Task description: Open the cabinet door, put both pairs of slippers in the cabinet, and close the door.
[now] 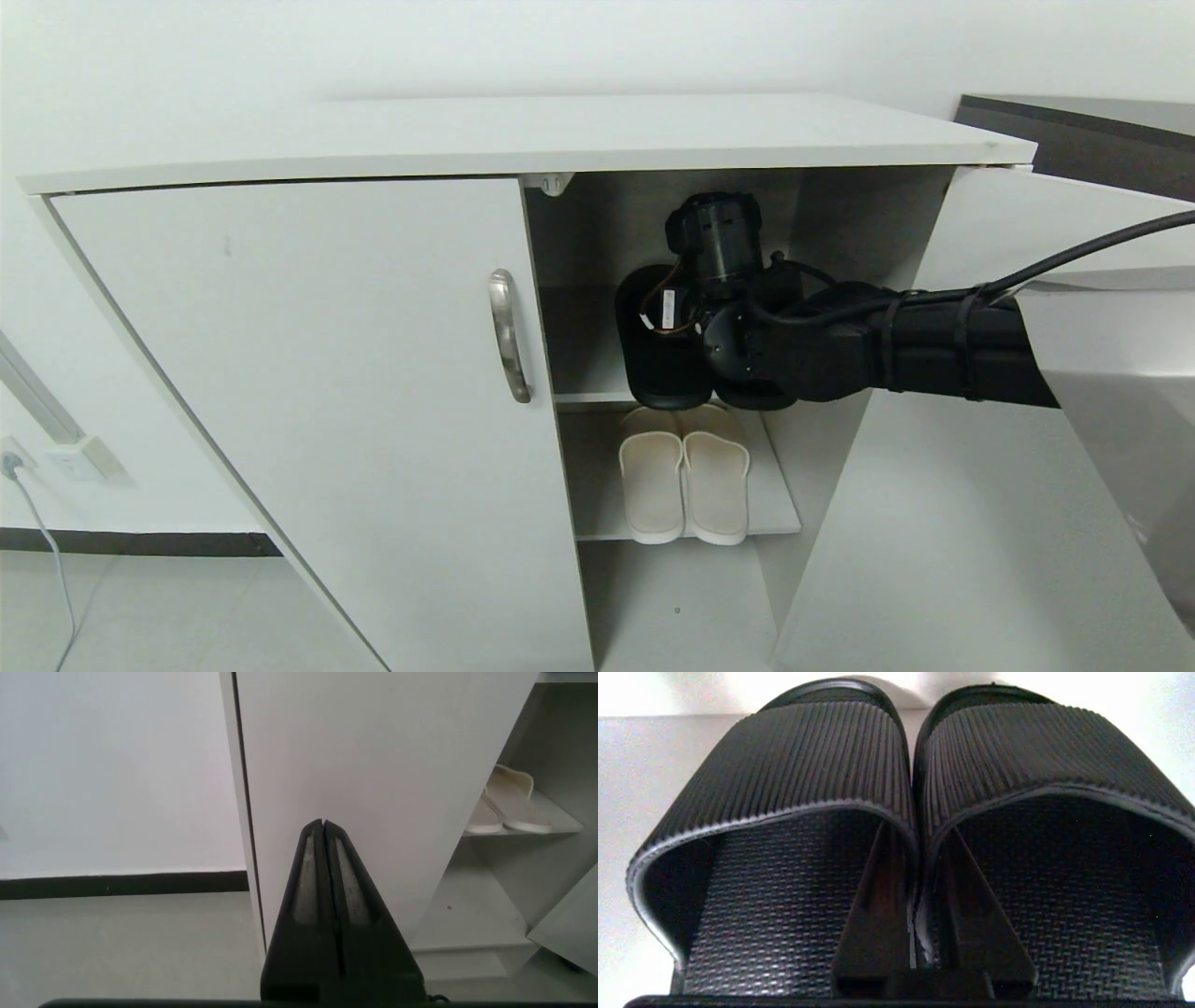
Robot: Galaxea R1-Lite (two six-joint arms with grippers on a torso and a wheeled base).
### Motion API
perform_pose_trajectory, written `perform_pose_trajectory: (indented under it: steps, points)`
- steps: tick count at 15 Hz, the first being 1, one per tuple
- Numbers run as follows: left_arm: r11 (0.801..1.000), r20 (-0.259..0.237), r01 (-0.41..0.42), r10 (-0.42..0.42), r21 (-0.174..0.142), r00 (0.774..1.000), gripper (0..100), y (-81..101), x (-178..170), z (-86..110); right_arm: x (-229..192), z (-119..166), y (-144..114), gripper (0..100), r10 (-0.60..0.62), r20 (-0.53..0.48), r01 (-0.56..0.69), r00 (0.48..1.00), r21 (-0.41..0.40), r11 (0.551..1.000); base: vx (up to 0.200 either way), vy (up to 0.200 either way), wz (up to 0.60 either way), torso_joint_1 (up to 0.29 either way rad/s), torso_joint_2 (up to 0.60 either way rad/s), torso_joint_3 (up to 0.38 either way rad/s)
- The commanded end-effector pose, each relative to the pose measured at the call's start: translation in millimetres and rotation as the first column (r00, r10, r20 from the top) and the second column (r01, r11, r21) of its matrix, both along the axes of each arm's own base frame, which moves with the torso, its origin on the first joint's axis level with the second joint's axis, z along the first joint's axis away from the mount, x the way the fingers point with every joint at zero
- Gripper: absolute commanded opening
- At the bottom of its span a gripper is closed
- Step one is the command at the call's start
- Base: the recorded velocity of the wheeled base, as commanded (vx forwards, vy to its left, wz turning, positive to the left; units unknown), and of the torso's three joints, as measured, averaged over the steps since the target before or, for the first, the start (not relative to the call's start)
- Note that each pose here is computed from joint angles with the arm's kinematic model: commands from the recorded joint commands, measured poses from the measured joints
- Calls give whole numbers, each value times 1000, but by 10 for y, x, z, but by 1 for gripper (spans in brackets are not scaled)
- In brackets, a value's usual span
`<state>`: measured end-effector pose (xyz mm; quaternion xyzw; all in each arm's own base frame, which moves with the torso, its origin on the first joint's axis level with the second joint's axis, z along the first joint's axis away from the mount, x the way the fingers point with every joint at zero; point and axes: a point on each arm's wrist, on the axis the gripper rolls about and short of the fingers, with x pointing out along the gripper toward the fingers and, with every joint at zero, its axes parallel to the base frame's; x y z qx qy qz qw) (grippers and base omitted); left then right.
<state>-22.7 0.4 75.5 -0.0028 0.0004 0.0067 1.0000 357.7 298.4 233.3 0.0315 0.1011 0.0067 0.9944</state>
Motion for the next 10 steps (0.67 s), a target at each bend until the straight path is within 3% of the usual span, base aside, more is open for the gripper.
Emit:
perform_pose_trajectory:
  steps: [1, 2, 3, 10]
  points:
    - [1000, 1, 0, 0, -1, 1000, 0, 0, -1, 4, 10, -21, 6, 0, 0, -3, 0, 1000, -3, 1000, 0, 0, 0, 0, 0, 0]
    - [1000, -1, 0, 0, -1, 1000, 0, 0, 1, 0, 10, -21, 6, 0, 0, -3, 0, 1000, -3, 1000, 0, 0, 0, 0, 0, 0]
    - [1000, -1, 0, 0, -1, 1000, 0, 0, 1, 0, 10, -21, 6, 100, 0, -3, 0, 1000, -3, 1000, 0, 0, 0, 0, 0, 0]
    - [1000, 1, -2, 2, -2, 1000, 0, 0, -1, 4, -121, -4, -25, 100, 13, -19, -14, 1000, -17, 1000, 0, 0, 0, 0, 0, 0]
